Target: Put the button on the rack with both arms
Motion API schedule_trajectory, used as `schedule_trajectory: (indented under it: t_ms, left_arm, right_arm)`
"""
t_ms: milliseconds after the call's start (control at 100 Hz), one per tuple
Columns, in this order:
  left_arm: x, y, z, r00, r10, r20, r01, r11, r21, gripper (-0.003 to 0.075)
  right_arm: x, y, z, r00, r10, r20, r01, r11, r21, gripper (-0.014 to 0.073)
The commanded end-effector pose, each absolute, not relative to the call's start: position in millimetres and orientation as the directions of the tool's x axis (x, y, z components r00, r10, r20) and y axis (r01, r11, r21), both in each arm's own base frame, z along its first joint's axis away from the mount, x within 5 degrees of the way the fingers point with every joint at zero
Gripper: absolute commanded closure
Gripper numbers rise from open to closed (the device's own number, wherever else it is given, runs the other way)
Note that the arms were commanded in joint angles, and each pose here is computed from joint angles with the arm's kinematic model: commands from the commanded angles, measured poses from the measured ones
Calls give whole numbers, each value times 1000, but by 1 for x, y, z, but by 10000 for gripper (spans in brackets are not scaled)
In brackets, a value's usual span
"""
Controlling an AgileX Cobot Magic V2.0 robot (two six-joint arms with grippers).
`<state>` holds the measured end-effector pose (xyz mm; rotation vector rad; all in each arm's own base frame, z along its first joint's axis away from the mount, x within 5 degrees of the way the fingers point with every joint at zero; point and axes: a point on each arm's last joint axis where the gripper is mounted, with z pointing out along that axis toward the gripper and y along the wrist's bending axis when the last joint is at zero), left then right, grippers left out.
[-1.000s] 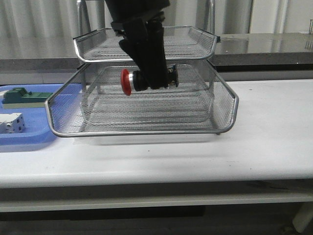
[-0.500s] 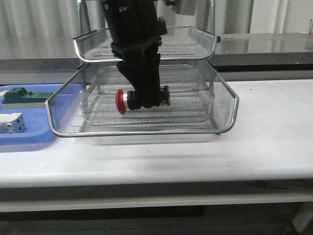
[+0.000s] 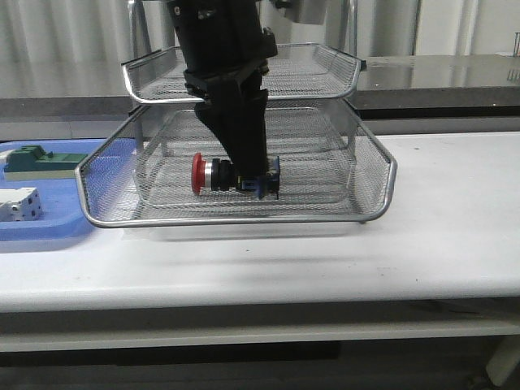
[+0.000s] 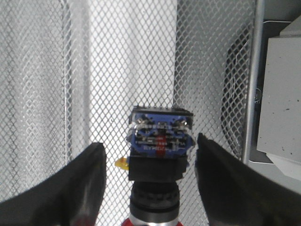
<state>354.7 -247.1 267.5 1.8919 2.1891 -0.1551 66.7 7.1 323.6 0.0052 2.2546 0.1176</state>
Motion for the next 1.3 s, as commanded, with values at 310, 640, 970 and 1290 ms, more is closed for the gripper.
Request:
schedule_trajectory:
  t_ms: [310, 640, 970, 1290]
  left_arm:
    - [344, -244, 341, -241, 885, -399, 936, 321, 146, 307]
    - [334, -194, 398, -400, 777, -485, 807, 550, 216, 312]
    - [312, -111, 418, -585, 563, -584, 649, 756, 79, 312]
    - [265, -46, 412, -567, 325, -757, 428, 901, 67, 312]
  right_arm:
    - [69, 6, 338, -562, 42, -826, -43, 996, 79, 665]
    - [69, 6, 338, -561, 42, -827, -43, 996, 79, 665]
    - [69, 6, 338, -561, 42, -827, -43, 996, 79, 665]
    - [69, 6, 338, -561, 42, -827, -43, 996, 79, 665]
